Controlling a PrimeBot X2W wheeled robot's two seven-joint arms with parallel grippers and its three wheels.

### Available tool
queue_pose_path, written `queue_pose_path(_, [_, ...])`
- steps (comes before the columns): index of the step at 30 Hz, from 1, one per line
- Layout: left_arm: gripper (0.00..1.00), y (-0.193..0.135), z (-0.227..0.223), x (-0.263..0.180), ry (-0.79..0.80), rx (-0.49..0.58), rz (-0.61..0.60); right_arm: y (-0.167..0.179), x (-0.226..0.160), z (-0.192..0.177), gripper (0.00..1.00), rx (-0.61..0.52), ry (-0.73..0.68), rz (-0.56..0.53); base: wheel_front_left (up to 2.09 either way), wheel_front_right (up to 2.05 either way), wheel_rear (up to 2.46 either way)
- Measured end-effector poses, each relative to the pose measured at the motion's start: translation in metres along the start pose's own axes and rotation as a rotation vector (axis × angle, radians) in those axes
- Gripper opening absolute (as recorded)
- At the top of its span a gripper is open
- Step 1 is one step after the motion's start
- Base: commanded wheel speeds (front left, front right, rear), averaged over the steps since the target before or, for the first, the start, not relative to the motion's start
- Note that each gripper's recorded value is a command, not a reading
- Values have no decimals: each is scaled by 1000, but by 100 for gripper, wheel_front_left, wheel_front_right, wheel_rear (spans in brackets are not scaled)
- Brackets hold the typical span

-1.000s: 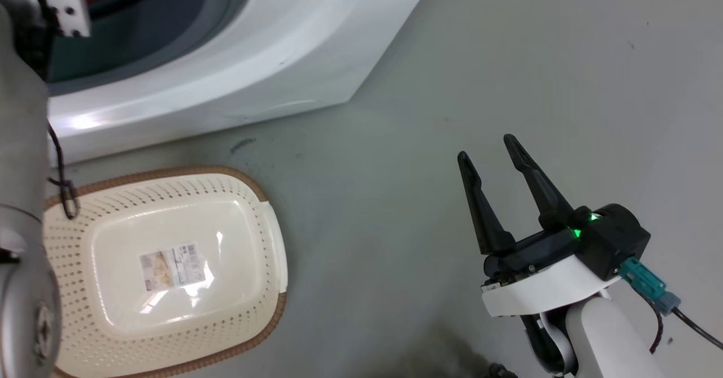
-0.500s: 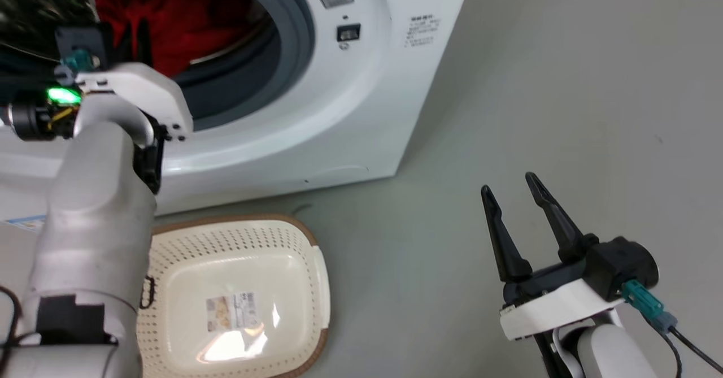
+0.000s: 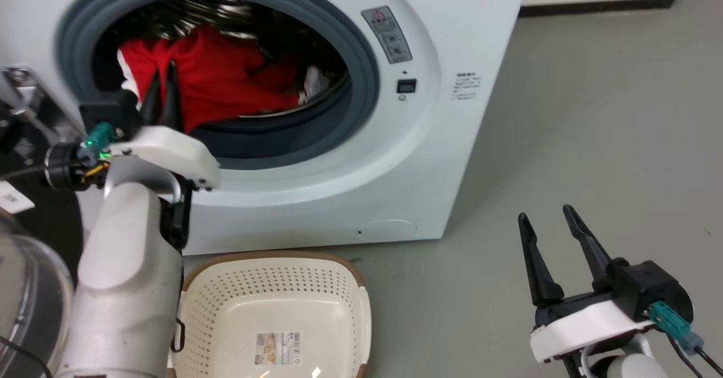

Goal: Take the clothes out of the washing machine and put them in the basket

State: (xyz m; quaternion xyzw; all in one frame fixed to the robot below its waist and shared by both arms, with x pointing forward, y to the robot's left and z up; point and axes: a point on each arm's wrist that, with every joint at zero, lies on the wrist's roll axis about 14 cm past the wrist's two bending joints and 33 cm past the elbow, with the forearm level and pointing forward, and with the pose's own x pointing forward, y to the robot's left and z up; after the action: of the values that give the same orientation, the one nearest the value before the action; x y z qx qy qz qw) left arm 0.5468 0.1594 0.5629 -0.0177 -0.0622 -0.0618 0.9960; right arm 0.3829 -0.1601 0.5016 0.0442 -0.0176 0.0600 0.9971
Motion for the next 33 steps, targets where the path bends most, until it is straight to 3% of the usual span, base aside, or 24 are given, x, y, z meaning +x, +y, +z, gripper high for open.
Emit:
queue_pose_path(21, [0,-15,112,-110,-348,0,-18,43,2,9,100,15,-3,126,0,0,0])
queue_pose_path(26, [0,-10,75,-137,-219,-47,42,46,5,6,100,18,8,138,0,0,0])
queue_pose_path(33, [0,-7,-39,-171,116,-159,128,51,10,-7,100,22,50,153,0,0,0])
